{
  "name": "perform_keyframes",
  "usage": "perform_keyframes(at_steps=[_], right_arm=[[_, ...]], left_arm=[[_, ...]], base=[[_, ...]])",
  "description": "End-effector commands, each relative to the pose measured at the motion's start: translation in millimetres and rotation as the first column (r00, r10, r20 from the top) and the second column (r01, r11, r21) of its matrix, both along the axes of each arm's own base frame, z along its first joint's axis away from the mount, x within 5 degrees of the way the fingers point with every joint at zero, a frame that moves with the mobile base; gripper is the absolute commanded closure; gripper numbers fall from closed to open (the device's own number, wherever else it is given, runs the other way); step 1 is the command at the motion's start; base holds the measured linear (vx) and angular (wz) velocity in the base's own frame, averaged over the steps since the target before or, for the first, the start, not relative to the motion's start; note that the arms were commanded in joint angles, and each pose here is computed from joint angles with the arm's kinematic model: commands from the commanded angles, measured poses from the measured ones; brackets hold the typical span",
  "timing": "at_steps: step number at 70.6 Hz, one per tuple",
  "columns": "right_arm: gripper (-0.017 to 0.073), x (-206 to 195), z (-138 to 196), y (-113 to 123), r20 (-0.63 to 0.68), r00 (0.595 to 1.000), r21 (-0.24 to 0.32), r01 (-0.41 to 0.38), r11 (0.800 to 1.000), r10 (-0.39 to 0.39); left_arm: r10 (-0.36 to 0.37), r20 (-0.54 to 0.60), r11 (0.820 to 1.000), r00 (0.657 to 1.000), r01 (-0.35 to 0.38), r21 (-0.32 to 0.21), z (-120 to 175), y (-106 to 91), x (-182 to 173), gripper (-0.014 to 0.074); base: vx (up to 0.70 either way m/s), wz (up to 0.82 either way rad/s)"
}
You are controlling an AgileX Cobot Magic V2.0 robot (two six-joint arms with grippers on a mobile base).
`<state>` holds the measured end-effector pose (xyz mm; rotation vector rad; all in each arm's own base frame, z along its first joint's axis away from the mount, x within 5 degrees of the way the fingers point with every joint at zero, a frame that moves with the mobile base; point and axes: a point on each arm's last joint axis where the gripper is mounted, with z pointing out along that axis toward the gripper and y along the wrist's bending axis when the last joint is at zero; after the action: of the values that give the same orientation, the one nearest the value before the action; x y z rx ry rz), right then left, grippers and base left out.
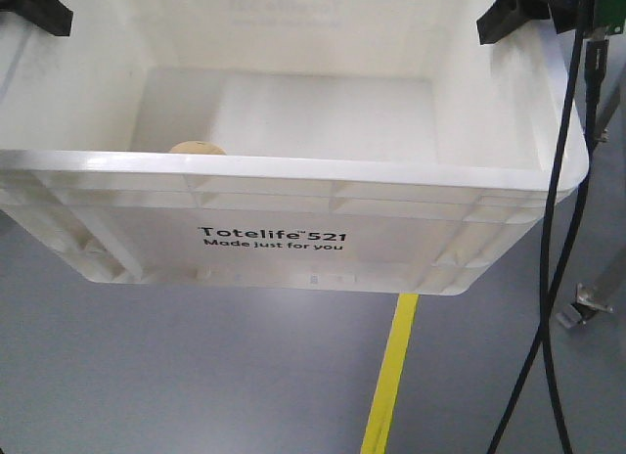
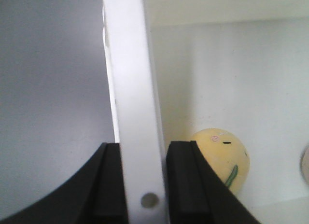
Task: Place moving items into box and shelve
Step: 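Hold the tote with both grippers while the base drives away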
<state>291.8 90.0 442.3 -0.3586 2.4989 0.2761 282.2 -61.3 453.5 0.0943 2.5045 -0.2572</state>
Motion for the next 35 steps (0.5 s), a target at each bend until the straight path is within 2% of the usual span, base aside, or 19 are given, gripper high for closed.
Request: perform_keyframes(at_steps=[1, 35], right_arm=[[0.0571, -19.2, 30.3, -1.8, 0.119, 0.992, 0.039, -0.040, 0.998, 0.035], [0.0571, -19.3, 30.3, -1.7, 0.118, 0.992, 0.039, -0.040, 0.998, 0.036]], left_arm=[[0.000, 0.166, 0.999, 0.986, 0.009, -0.051, 31.5, 0.3, -15.2, 0.0610], [0.000, 0.166, 0.999, 0.986, 0.008, -0.050, 31.2, 0.3, -14.8, 0.0610]], base=[[0.55, 0.00], [0.56, -0.02]])
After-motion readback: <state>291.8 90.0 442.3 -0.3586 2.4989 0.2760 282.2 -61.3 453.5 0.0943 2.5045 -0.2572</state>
